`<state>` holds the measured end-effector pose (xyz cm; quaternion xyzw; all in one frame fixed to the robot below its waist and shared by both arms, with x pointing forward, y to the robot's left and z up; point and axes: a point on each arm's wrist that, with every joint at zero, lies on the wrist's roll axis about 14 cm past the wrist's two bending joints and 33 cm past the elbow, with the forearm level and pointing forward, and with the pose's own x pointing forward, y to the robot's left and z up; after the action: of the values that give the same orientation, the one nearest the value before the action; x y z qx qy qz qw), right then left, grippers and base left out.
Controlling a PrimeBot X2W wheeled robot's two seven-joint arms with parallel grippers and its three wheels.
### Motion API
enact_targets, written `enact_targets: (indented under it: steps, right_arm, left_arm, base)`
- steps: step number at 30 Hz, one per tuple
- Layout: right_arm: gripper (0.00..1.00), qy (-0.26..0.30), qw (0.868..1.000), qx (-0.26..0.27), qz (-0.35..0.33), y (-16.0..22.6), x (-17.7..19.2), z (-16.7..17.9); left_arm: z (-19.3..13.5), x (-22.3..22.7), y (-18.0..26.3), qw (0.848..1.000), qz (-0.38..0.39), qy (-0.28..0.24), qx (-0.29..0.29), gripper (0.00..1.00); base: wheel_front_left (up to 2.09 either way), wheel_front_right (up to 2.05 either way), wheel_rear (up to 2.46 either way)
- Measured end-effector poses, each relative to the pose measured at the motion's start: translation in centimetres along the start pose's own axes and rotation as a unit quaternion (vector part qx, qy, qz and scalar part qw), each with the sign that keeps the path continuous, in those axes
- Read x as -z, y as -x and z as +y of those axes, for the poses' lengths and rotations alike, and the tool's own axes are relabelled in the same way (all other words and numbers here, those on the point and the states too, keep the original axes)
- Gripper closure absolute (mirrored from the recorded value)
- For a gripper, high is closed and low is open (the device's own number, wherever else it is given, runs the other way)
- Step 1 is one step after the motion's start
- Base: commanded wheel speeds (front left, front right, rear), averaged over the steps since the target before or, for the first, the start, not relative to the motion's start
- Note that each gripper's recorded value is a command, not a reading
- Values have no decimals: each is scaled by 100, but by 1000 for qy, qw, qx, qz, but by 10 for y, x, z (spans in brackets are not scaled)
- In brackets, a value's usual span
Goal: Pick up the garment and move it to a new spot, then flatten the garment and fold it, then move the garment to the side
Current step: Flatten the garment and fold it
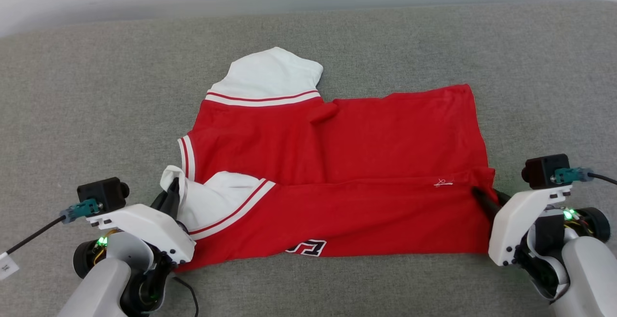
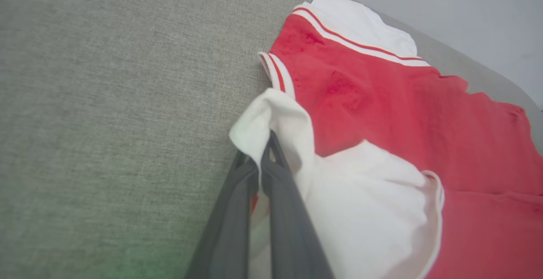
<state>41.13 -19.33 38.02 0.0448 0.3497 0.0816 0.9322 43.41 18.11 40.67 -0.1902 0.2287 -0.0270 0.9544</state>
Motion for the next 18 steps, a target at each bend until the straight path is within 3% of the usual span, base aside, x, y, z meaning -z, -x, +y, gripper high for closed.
enact_targets:
  steps: [1, 2, 8, 13, 18]
  right_arm:
    - [0, -4, 1000, -5, -11, -3, -3, 4]
    - [0, -4, 1000, -5, -11, -3, -3, 4]
    - [0, -1, 992, -13, -127, 10, -40, 7]
    - [0, 13, 976, -12, -219, 41, -66, 9]
    - [0, 30, 957, -6, -289, 76, -87, 12]
  left_arm:
    - [0, 4, -2, 1000, 6, 3, 1, 7]
    - [0, 4, -2, 1000, 6, 3, 1, 0]
    - [8, -10, 3, 1000, -16, 2, 1, 0]
    - [11, -38, 19, 999, -35, -20, 5, 0]
    - [16, -57, 37, 998, -2, -60, 5, 0]
  base:
    - [0, 0, 0]
    - [0, 0, 0]
    - [0, 0, 0]
    - [0, 0, 0]
    - [0, 0, 0]
